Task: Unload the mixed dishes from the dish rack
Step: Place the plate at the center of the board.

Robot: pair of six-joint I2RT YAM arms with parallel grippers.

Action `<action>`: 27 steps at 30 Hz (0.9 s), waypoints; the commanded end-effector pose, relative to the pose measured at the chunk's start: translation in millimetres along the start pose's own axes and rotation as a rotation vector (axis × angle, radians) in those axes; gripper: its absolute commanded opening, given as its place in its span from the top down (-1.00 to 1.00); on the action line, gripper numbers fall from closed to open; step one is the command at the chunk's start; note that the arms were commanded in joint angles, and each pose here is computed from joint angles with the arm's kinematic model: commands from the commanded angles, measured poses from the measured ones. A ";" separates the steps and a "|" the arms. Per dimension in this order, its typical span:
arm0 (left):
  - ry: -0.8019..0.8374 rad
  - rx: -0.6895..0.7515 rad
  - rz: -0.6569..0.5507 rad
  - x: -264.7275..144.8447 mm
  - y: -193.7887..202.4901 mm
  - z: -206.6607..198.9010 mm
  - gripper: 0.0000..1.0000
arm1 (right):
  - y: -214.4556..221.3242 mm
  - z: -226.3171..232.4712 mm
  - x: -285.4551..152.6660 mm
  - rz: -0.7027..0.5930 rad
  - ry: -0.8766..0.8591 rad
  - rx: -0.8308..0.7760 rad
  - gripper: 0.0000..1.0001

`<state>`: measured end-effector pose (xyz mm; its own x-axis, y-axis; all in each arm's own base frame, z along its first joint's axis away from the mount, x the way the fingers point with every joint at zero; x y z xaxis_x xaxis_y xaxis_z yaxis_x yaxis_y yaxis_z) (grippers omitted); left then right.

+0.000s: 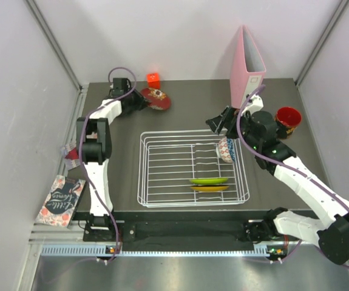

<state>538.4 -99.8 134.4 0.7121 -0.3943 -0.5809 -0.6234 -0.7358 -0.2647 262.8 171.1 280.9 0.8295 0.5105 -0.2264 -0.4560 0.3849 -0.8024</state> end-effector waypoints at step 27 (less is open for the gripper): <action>-0.254 0.129 -0.007 -27.7 -13.6 -5.5 -0.36 | -0.5 -4.2 -3.6 -0.003 0.004 -0.011 -0.82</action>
<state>526.9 -88.8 107.7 0.5594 -0.2458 -0.7916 -0.6876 -0.6709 -0.2776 261.5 168.2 274.0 0.8246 0.5031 -0.2589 -0.4758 0.3689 -0.7984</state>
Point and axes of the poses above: each gripper's point midway between its finger pads, its own x axis out along the fingers, its own z axis along the line the jaws close on, y = z × x, the point moved 7 cm from there along -x, back along the fingers, and after that the axes turned 2 degrees about -x, right-handed, at the moved point
